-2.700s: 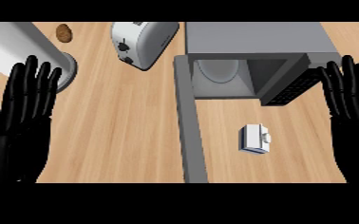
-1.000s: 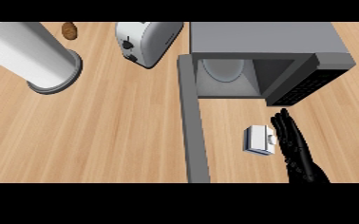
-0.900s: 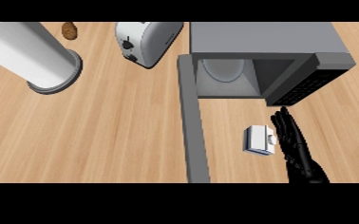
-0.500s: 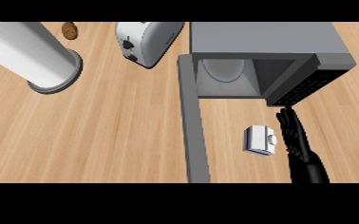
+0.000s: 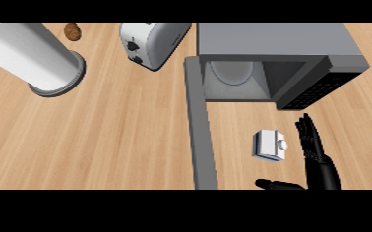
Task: Pick up the milk, place it into the microwave and close the microwave
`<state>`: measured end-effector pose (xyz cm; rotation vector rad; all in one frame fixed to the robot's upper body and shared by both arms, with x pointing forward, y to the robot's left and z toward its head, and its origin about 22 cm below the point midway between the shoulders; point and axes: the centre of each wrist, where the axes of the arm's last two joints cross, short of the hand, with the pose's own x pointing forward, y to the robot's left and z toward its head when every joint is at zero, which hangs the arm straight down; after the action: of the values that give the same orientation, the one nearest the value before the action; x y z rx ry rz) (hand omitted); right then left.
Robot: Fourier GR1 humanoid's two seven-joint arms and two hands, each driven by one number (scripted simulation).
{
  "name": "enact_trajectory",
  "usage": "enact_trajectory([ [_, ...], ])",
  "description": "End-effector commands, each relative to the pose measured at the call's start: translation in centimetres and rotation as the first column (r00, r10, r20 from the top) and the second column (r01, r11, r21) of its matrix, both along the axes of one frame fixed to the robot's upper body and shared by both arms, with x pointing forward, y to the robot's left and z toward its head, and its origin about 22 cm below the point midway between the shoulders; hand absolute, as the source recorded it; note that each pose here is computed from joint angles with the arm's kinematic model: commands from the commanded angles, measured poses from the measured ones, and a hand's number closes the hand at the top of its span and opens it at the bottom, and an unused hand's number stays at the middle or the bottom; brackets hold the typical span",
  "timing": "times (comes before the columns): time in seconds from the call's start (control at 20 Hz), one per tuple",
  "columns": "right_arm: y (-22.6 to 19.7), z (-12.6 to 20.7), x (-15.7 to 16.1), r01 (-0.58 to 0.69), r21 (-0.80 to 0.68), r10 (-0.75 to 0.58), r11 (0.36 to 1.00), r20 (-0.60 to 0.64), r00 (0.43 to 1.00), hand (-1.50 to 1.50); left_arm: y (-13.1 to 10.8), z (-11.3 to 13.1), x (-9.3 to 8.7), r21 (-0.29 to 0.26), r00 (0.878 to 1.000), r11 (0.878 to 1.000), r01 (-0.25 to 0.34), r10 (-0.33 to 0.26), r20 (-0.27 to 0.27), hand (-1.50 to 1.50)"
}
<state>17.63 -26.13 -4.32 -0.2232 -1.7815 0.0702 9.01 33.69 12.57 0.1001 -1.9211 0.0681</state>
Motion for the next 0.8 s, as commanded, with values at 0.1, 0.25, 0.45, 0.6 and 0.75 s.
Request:
enact_trajectory([
  [0.1, -1.5, -4.1, 0.5, 0.011, 0.022, -0.011, 1.000, -0.003, 1.000, -1.50, 0.3, 1.8, -0.3, 0.011, 0.999, 1.000, 0.016, -0.017, 0.047, -1.50],
  [0.25, -3.3, -4.3, -0.4, -0.007, 0.020, 0.007, 1.000, -0.019, 1.000, -1.50, -0.8, 1.8, -0.9, 0.006, 0.999, 1.000, 0.006, -0.006, 0.044, -1.50],
  [0.45, -2.4, -5.4, 1.8, -0.034, 0.002, 0.034, 0.999, -0.044, 0.998, -1.50, -0.7, 0.5, -2.1, -0.003, 0.999, 1.000, 0.007, -0.007, 0.050, -1.50],
  [0.6, -3.6, -8.0, 1.4, -0.012, 0.002, 0.012, 1.000, -0.022, 1.000, -1.50, 0.7, -0.2, -1.6, -0.007, 0.999, 0.999, 0.042, -0.042, 0.034, -1.50],
  [0.75, -4.5, -8.7, 1.3, -0.022, -0.006, 0.022, 1.000, -0.042, 0.999, -1.50, 0.1, 1.6, -1.7, -0.013, 0.999, 1.000, 0.017, -0.017, 0.042, -1.50],
])
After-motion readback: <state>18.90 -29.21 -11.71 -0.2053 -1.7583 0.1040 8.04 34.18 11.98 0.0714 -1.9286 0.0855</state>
